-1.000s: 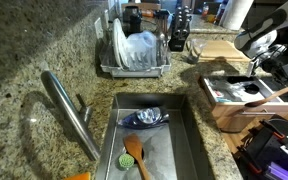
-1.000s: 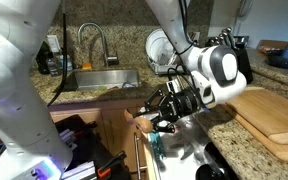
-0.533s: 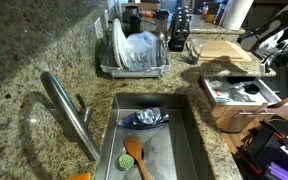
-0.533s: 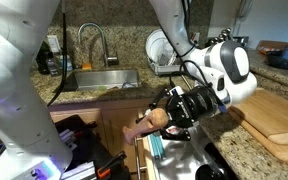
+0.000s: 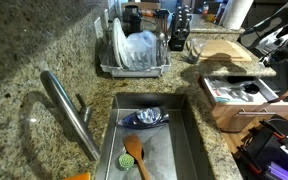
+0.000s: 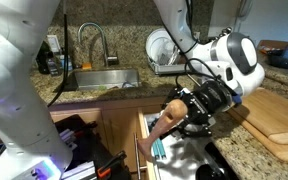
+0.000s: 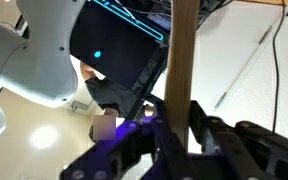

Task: Pick the wooden spoon and put it in the drawer

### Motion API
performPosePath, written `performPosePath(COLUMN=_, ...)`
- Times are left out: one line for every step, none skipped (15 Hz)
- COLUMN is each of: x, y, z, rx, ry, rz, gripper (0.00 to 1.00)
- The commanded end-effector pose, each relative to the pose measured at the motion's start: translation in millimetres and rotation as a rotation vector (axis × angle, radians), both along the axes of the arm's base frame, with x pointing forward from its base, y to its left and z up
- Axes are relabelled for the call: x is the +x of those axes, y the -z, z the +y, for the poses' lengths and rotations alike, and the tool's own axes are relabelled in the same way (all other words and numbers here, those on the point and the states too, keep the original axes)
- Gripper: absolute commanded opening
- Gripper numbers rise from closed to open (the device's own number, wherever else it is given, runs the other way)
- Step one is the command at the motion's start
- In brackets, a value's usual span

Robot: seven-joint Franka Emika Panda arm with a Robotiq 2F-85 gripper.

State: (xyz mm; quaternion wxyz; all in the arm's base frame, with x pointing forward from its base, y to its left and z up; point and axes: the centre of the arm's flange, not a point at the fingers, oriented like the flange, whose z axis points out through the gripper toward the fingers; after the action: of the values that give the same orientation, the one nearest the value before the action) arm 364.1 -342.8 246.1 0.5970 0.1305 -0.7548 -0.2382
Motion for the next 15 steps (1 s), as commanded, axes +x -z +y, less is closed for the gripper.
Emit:
performPosePath(x=11, y=-44, z=-43, rx=-0.184, ry=-0.033, rz=-0.071, gripper=0.07)
performPosePath(x=13, y=-52, z=-52, rx=-0.227, ry=-0.051, rz=-0.098, gripper=0.07)
performPosePath(x=22, y=-50, z=-57, rx=-0.249, ry=-0.068, rz=-0.151, gripper=0.07)
performPosePath(x=16, y=-42, z=-46, rx=-0.191, ry=-0.056, rz=-0.080, gripper=0.28)
performPosePath(x=19, y=-48, z=-53, rx=-0.218, ry=-0.060, rz=-0.113, gripper=0.28)
performPosePath(x=21, y=-51, z=-56, rx=-0.230, ry=-0.061, rz=-0.127, gripper=0.28)
performPosePath(x=22, y=-51, z=-57, rx=-0.234, ry=-0.062, rz=-0.132, gripper=0.07)
performPosePath(x=31, y=-53, z=-53, rx=-0.291, ry=-0.091, rz=-0.143, gripper=0.07)
performPosePath(x=38, y=-56, z=-50, rx=-0.325, ry=-0.105, rz=-0.159, gripper=0.07)
performPosePath(x=47, y=-62, z=-45, rx=-0.361, ry=-0.130, rz=-0.191, gripper=0.07)
performPosePath(x=58, y=-70, z=-39, rx=-0.399, ry=-0.156, rz=-0.222, gripper=0.07)
performPosePath(x=73, y=-80, z=-32, rx=-0.441, ry=-0.190, rz=-0.239, gripper=0.07)
performPosePath(x=86, y=-87, z=-27, rx=-0.475, ry=-0.227, rz=-0.259, gripper=0.07)
performPosePath(x=102, y=-96, z=-20, rx=-0.491, ry=-0.264, rz=-0.279, gripper=0.07)
performPosePath(x=114, y=-103, z=-12, rx=-0.477, ry=-0.316, rz=-0.324, gripper=0.07)
